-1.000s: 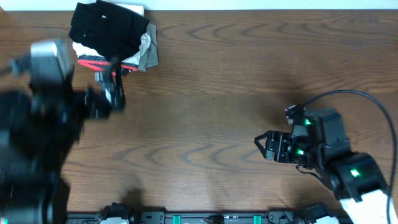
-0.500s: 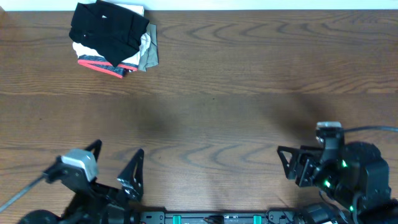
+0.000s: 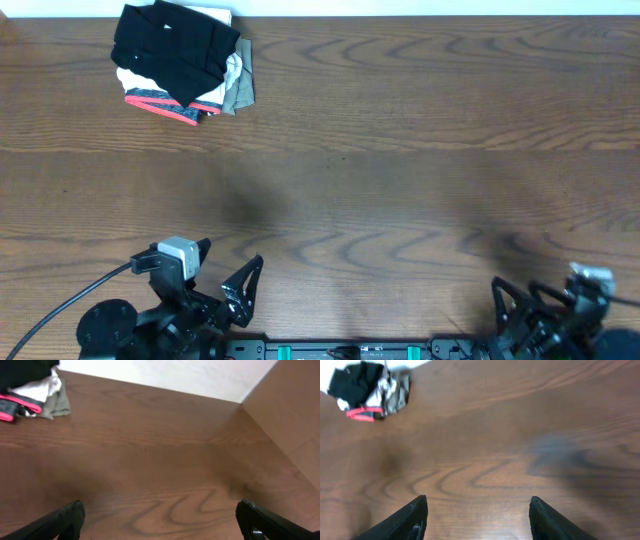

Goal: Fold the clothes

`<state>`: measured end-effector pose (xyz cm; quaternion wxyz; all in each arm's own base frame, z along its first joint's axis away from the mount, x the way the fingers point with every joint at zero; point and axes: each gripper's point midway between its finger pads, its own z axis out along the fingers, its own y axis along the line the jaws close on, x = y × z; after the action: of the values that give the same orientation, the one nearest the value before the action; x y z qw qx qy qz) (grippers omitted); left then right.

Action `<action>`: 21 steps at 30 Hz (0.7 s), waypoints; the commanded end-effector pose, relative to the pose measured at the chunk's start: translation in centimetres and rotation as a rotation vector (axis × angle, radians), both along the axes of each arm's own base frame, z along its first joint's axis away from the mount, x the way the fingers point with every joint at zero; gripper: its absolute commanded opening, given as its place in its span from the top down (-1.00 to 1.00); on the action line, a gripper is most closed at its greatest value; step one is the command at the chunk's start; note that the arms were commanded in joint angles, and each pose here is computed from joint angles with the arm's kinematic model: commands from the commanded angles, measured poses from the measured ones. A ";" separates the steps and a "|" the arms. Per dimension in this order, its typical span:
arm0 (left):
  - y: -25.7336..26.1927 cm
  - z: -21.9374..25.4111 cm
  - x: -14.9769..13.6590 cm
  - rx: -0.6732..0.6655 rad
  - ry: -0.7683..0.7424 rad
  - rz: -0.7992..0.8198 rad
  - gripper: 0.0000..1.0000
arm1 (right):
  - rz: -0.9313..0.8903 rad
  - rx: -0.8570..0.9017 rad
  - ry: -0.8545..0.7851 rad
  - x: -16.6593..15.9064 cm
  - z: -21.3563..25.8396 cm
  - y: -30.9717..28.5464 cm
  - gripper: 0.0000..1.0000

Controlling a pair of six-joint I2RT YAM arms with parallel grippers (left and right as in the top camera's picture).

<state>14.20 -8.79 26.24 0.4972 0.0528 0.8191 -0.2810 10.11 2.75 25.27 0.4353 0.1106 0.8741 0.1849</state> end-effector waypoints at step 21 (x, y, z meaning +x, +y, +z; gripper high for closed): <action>0.8 1.2 -3.2 0.023 -0.172 0.059 -0.96 | -0.210 0.040 -0.217 0.2 3.6 -3.4 -0.98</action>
<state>10.87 -8.37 27.35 0.5686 0.0689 0.7780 -0.2584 10.27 0.23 28.17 0.5254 0.1722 0.8133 0.1810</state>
